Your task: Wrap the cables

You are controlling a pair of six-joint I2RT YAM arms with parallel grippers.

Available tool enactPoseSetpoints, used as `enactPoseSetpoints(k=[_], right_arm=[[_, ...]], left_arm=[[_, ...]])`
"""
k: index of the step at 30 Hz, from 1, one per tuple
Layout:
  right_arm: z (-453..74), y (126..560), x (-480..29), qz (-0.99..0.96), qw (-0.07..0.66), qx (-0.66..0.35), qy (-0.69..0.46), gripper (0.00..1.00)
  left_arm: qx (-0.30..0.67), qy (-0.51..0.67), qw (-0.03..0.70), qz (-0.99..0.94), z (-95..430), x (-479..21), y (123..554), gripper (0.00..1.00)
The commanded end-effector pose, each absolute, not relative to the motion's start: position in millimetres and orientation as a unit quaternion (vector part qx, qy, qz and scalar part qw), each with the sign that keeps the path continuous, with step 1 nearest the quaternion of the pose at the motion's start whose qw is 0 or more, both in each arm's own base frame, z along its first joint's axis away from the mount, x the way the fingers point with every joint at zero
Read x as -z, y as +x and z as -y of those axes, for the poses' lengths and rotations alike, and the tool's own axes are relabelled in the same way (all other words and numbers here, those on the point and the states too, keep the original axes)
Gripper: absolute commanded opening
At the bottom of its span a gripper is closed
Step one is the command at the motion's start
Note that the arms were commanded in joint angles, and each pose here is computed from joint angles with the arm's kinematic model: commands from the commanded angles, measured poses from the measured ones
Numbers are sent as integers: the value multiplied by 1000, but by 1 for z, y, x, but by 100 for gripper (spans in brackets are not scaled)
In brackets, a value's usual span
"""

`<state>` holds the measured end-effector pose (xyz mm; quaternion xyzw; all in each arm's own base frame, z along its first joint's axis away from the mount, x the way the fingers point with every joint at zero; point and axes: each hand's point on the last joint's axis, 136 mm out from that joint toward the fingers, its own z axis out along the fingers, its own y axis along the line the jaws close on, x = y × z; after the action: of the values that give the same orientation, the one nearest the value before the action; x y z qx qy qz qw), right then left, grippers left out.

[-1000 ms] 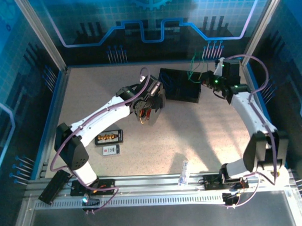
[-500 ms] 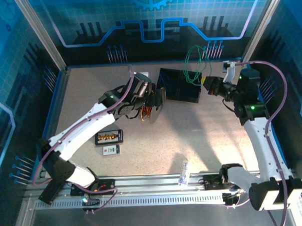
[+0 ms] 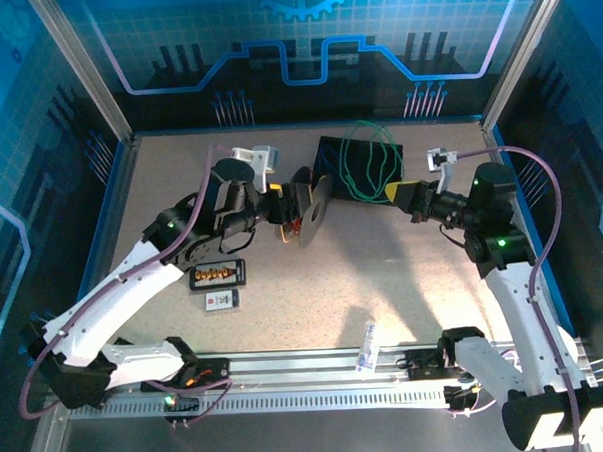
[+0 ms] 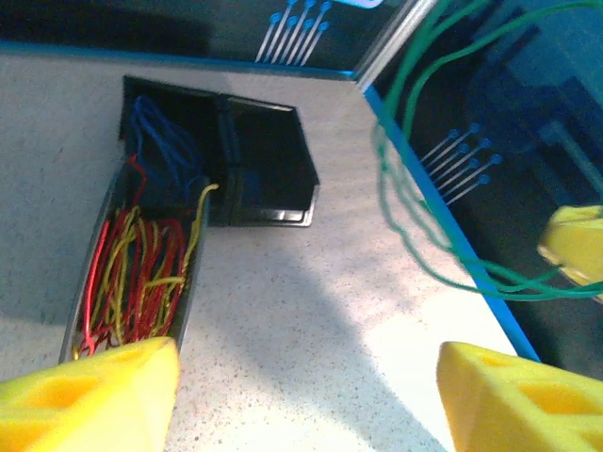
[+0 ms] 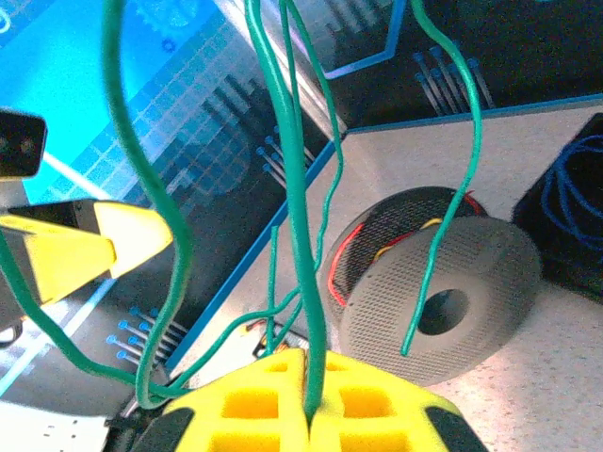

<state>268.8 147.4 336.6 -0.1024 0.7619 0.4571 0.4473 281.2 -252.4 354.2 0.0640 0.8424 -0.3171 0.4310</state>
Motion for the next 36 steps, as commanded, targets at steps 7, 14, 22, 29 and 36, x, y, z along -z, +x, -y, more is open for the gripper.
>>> enactPoseSetpoints(k=[7,14,22,29,36], right_arm=[[-175,260,-319,-805,459,-341,-158,0],[-185,257,-314,-814,467,-296,-181,0],[-190,249,-317,-809,471,-290,-196,0],[-169,247,-313,-820,482,-264,-158,0],[-132,242,-318,-816,498,-280,-90,0]], left_arm=[[362,158,460,-795,292,-401,249,72],[378,162,437,-800,315,-405,257,66],[357,143,421,-821,327,-389,275,47],[335,95,427,-834,296,-382,292,0],[326,30,448,-832,232,-385,305,0]])
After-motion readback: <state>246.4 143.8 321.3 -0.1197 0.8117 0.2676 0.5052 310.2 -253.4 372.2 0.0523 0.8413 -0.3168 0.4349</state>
